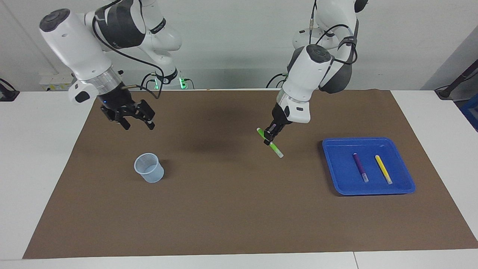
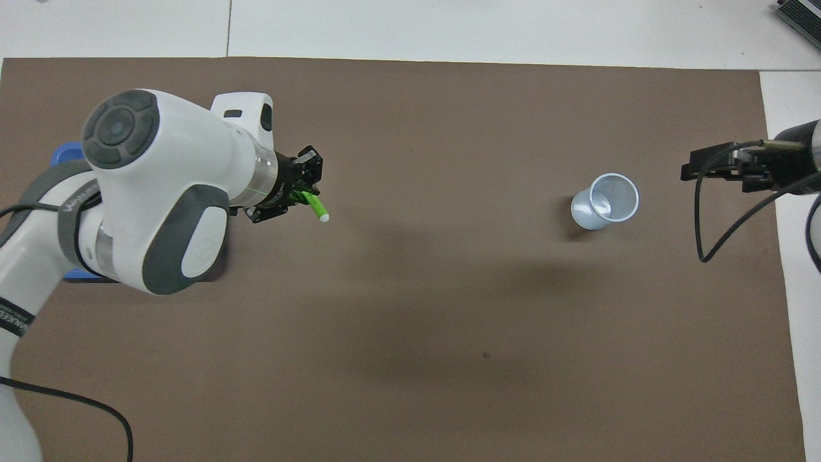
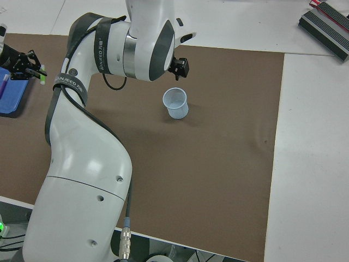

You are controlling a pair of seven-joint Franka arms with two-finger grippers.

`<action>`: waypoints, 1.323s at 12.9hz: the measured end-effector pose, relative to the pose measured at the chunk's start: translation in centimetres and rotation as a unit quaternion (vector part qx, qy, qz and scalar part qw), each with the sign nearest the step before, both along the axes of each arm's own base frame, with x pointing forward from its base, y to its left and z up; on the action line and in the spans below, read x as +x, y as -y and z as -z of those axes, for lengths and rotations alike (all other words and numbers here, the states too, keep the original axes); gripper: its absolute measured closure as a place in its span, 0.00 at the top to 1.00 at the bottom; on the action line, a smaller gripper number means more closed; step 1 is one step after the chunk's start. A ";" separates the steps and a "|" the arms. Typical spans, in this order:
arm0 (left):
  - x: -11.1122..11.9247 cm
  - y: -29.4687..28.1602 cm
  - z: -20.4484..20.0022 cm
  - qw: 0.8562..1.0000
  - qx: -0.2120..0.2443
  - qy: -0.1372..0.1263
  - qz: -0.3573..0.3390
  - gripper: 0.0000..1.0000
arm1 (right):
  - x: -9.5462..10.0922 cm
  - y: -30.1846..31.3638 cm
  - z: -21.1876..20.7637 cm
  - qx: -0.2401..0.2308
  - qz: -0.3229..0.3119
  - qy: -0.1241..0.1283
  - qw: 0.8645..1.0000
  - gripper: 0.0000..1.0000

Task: Right arm passes pens to left for tray arrangement
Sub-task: 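Lower the green pen into the blue tray with the left gripper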

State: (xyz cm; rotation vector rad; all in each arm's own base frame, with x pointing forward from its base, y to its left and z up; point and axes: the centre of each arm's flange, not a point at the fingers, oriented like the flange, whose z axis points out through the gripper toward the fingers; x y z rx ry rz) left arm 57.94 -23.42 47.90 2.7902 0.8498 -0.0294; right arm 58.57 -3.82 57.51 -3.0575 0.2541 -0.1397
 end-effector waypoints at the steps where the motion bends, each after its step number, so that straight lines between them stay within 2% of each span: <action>1: 0.4 -2.5 0.1 1.000 0.010 -0.008 0.027 0.18 | -0.5 0.9 -0.5 -0.009 0.002 -0.004 1.000 1.00; 5: 1.5 -8.7 0.2 0.995 0.021 -0.005 0.100 0.18 | -2.1 0.4 -2.4 -0.017 -0.006 -0.006 1.000 1.00; 11: 3.3 -17.5 0.7 0.971 0.077 0.040 0.225 0.18 | -2.1 -2.5 -1.5 -0.013 -0.029 -0.015 0.999 1.00; 13: 3.8 -18.8 2.4 0.962 0.088 0.051 0.253 0.18 | -2.1 -2.2 -1.4 -0.011 -0.026 -0.015 0.999 1.00; 15: 4.6 -19.2 5.7 0.948 0.120 0.042 0.290 0.18 | -2.3 -1.9 -1.4 -0.010 -0.023 -0.020 1.000 1.00; 17: 5.3 -19.5 9.0 0.943 0.124 0.033 0.308 0.18 | -2.5 -1.8 -1.3 -0.009 -0.022 -0.028 0.999 1.00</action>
